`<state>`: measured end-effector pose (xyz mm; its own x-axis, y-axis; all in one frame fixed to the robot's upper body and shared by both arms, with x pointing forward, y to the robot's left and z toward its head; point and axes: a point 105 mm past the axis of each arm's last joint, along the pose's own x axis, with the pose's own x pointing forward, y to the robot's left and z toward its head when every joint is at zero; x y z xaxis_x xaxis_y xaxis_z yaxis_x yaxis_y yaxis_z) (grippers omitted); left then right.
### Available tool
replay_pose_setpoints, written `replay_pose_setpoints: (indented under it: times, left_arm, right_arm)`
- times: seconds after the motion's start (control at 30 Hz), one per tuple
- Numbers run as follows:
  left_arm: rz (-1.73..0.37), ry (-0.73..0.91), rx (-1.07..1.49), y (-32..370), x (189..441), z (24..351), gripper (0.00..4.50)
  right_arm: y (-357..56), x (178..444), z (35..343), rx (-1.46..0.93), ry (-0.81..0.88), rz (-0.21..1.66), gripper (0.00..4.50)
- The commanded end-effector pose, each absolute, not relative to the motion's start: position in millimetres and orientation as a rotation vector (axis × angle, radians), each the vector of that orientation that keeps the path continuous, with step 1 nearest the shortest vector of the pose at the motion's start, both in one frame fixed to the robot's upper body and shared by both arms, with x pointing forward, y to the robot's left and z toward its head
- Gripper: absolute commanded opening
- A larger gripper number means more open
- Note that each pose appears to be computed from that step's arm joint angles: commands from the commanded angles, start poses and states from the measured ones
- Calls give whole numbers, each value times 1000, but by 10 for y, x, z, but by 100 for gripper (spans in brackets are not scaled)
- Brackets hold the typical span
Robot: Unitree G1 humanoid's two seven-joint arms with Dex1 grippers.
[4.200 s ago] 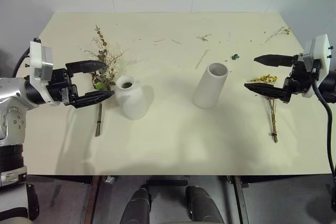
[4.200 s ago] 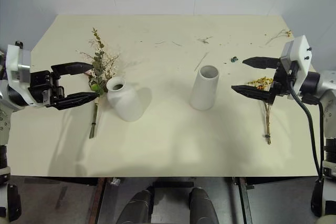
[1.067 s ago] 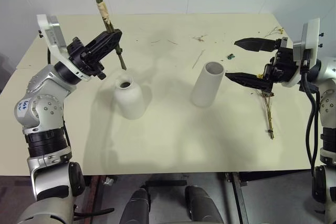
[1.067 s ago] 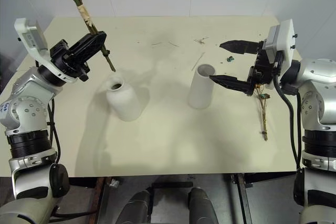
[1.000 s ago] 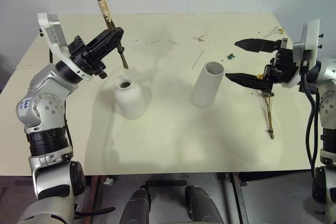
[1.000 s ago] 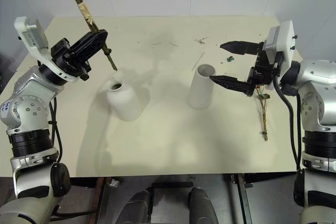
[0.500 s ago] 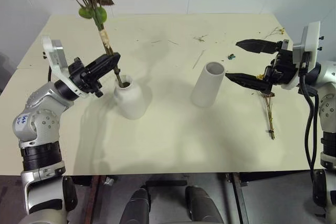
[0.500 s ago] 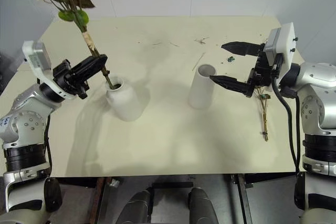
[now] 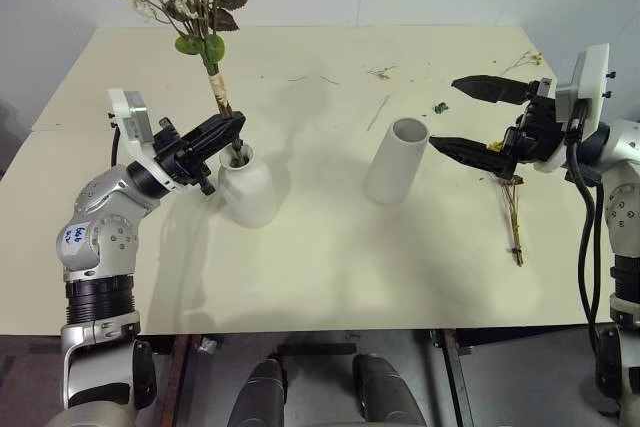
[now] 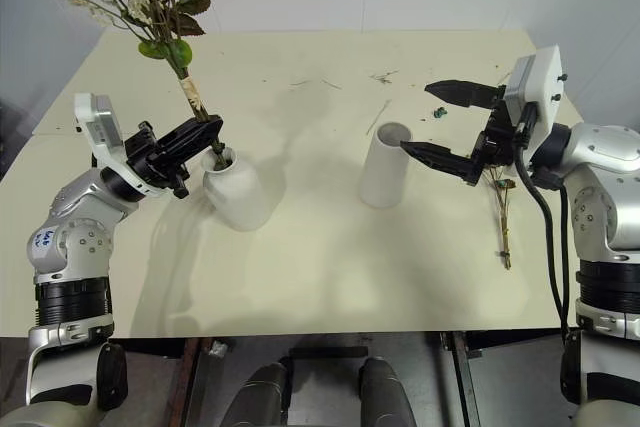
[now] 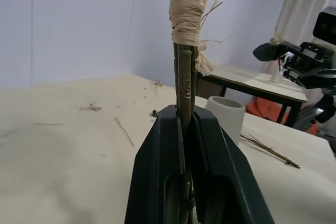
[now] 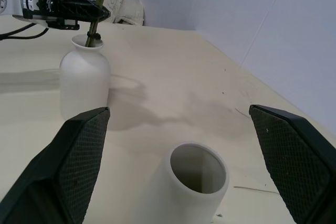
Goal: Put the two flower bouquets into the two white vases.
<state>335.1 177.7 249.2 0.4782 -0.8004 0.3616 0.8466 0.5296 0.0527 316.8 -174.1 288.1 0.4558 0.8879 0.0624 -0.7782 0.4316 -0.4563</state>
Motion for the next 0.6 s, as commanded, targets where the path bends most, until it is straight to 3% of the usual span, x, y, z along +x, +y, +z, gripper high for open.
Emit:
replay_pose_setpoints:
  times: [0.03,0.23,0.43,0.47,0.6]
  left_arm:
    - [-1010,-439,-95,1866,3198,2711,66]
    - [-1031,-379,15,1884,3014,2651,238]
    - [-984,-360,127,1987,3025,2672,424]
    - [-992,-341,145,1998,3010,2665,445]
    - [-973,-129,224,2225,3004,2545,445]
  right_arm:
    - [-1768,3085,3050,-408,-392,1042,450]
    - [-1774,3126,3030,-375,-401,1031,450]
    - [-1750,3174,3000,-362,-406,1030,450]
    - [-1749,3179,2993,-363,-404,1032,450]
    - [-1768,3230,2939,-401,-362,1009,450]
